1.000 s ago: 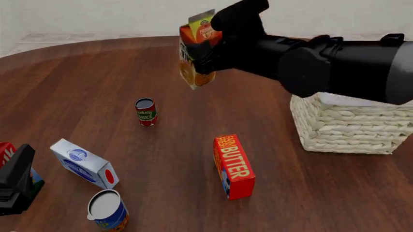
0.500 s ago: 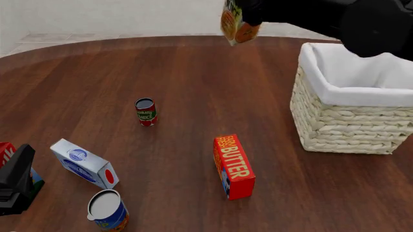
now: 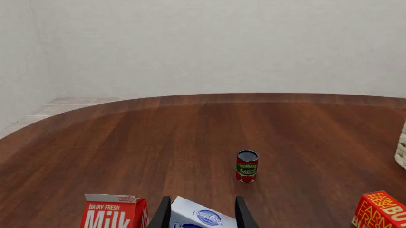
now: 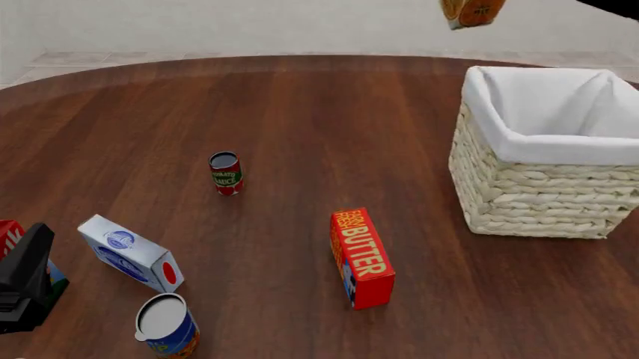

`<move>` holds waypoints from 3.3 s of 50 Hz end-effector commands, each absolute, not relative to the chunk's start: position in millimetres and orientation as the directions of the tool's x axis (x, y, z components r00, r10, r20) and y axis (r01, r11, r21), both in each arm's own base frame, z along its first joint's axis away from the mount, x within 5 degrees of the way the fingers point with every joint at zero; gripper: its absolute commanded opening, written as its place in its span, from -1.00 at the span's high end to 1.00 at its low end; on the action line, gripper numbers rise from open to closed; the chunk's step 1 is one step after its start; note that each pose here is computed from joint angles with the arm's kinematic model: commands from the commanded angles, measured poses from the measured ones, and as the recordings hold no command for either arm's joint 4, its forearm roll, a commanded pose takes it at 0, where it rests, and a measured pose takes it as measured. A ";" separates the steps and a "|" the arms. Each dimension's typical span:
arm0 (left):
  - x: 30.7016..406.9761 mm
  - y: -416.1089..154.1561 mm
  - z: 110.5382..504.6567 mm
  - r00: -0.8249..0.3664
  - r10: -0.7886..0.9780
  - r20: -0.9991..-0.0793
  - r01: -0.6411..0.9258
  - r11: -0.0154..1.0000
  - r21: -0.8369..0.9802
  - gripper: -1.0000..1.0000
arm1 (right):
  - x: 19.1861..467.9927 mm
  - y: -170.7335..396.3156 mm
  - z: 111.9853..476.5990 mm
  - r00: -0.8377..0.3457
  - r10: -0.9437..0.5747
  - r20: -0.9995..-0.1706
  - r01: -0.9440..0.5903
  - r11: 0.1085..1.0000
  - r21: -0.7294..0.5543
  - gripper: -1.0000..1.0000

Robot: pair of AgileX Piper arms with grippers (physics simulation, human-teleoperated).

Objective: Pick up the orange juice, and put it in the basket.

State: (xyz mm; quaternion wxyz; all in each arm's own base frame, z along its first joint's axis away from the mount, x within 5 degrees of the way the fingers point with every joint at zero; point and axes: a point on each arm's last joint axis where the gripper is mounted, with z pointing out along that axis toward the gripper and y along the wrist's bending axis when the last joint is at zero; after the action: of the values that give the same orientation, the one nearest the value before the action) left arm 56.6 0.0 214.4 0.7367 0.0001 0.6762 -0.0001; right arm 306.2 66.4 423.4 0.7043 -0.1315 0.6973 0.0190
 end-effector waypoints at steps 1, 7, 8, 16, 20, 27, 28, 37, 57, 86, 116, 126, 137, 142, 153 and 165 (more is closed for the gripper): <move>56.6 0.0 214.4 0.086 0.000 -0.996 0.000 1.000 0.000 -1.00 | 302.1 25.1 430.3 0.018 -0.131 -0.991 -0.081 0.988 -0.132 1.00; 56.6 0.0 214.4 0.086 0.000 -0.996 0.000 1.000 0.000 -1.00 | 301.2 11.5 429.2 0.014 -0.129 -0.992 -0.037 0.991 -0.129 1.00; 56.6 0.0 214.4 0.086 0.000 -0.996 0.000 1.000 0.000 -1.00 | 302.6 7.2 428.5 0.004 -0.128 -0.992 -0.023 0.991 -0.128 1.00; 56.6 0.0 214.4 0.086 0.000 -0.996 0.000 1.000 0.000 -1.00 | 305.0 -10.3 424.1 -0.014 -0.131 -0.991 0.032 0.991 -0.132 1.00; 56.6 0.0 214.4 0.086 0.000 -0.996 0.000 1.000 0.000 -1.00 | 305.3 -20.9 417.5 -0.033 -0.132 -0.991 0.065 0.989 -0.134 1.00; 56.6 0.0 214.4 0.086 0.000 -0.996 0.000 1.000 0.000 -1.00 | 305.0 -32.9 405.1 -0.073 -0.139 -0.988 0.098 0.985 -0.145 1.00; 56.6 0.0 214.4 0.086 0.000 -0.996 0.000 1.000 0.000 -1.00 | 304.0 -38.3 402.2 -0.079 -0.145 -0.986 0.114 0.982 -0.153 1.00; 56.6 0.0 214.4 0.086 0.000 -0.996 0.000 1.000 0.000 -1.00 | 308.4 -58.7 383.3 -0.157 -0.150 -0.976 0.162 0.971 -0.175 1.00; 56.6 0.0 214.4 0.086 0.000 -0.996 0.000 1.000 0.000 -1.00 | 313.9 -68.4 352.1 -0.247 -0.166 -0.955 0.164 0.964 -0.210 1.00; 56.6 0.0 214.4 0.086 0.000 -0.996 0.000 1.000 0.000 -1.00 | 336.5 -64.9 313.8 -0.346 -0.171 -0.923 0.112 0.969 -0.221 1.00; 56.6 0.0 214.4 0.085 0.000 -0.996 0.000 1.000 0.000 -1.00 | 342.8 -68.3 277.4 -0.427 -0.201 -0.882 0.079 0.963 -0.257 1.00; 56.6 0.0 214.4 0.086 0.000 -0.996 0.000 1.000 0.000 -1.00 | 343.9 -67.1 273.5 -0.434 -0.204 -0.878 0.072 0.963 -0.259 1.00; 56.6 0.0 214.4 0.086 0.000 -0.996 0.000 1.000 0.000 -1.00 | 346.6 -68.7 269.4 -0.447 -0.205 -0.870 0.068 0.963 -0.262 -1.00; 56.6 0.0 214.4 0.086 0.000 -0.996 0.000 1.000 0.000 -1.00 | 347.0 -68.2 271.0 -0.444 -0.205 -0.872 0.068 0.963 -0.261 -1.00; 56.6 0.0 214.4 0.086 0.000 -0.996 0.000 1.000 0.000 -1.00 | 346.1 -64.9 274.0 -0.434 -0.207 -0.877 0.064 0.964 -0.259 -1.00; 56.6 0.0 214.4 0.085 0.000 -0.996 0.000 1.000 0.000 -1.00 | 343.6 -66.5 284.6 -0.417 -0.203 -0.886 0.077 0.963 -0.257 -1.00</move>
State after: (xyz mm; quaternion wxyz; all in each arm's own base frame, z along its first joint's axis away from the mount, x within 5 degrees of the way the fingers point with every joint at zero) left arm 56.6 0.0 214.4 0.7368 0.0001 0.6762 -0.0001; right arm 345.4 -65.1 276.9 0.5320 -0.0422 0.8359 -0.1284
